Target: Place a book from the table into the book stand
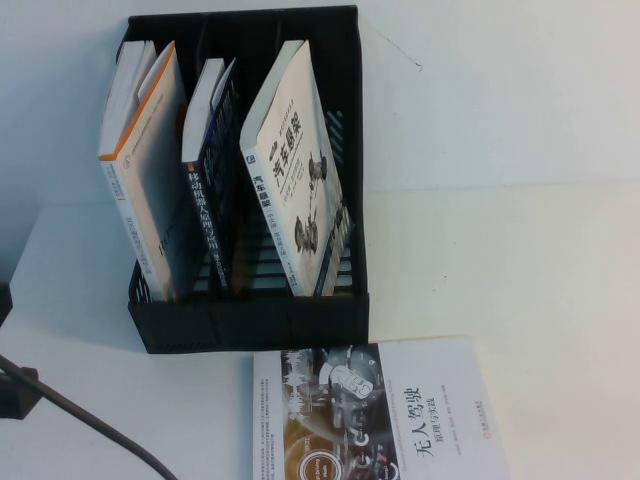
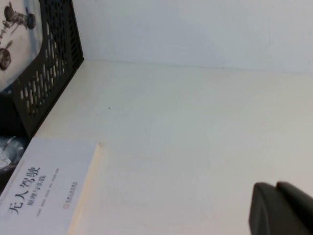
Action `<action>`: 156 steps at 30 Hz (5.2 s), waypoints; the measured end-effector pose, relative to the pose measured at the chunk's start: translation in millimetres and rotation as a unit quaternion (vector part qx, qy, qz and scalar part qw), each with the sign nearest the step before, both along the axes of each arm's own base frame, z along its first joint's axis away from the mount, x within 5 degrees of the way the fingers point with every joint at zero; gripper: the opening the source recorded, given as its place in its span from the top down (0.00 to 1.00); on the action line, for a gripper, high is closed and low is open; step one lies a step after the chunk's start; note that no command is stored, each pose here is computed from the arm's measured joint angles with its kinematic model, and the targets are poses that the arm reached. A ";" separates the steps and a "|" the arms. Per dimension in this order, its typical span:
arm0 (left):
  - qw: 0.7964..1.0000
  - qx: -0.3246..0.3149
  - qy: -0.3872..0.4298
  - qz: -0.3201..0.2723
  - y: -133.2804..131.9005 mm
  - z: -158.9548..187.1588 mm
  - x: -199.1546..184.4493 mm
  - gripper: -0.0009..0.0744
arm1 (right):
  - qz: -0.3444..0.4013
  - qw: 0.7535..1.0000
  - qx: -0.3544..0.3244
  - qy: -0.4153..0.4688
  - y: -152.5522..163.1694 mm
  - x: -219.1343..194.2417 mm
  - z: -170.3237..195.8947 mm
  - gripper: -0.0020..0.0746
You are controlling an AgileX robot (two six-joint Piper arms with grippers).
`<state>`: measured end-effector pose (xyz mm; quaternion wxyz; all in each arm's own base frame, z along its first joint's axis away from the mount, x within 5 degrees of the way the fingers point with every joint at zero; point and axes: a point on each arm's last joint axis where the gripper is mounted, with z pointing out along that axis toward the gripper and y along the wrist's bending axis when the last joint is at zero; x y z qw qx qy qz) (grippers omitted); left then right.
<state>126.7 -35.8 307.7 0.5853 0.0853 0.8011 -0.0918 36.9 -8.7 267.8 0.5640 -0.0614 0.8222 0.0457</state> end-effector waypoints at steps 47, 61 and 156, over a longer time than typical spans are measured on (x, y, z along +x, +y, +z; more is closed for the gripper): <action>0.987 -0.045 0.009 0.151 37.9 -136.8 -74.3 0.99 | 0.001 1.000 0.001 -0.002 0.3 0.2 0.2 0.97; 0.991 0.010 0.002 0.134 37.8 -136.8 -74.3 0.99 | -0.002 1.000 0.009 -0.001 0.3 0.2 0.2 0.97; 0.992 0.043 -0.002 0.115 36.4 -136.9 -74.4 0.99 | -0.026 0.998 0.004 -0.059 13.8 16.6 -92.0 0.97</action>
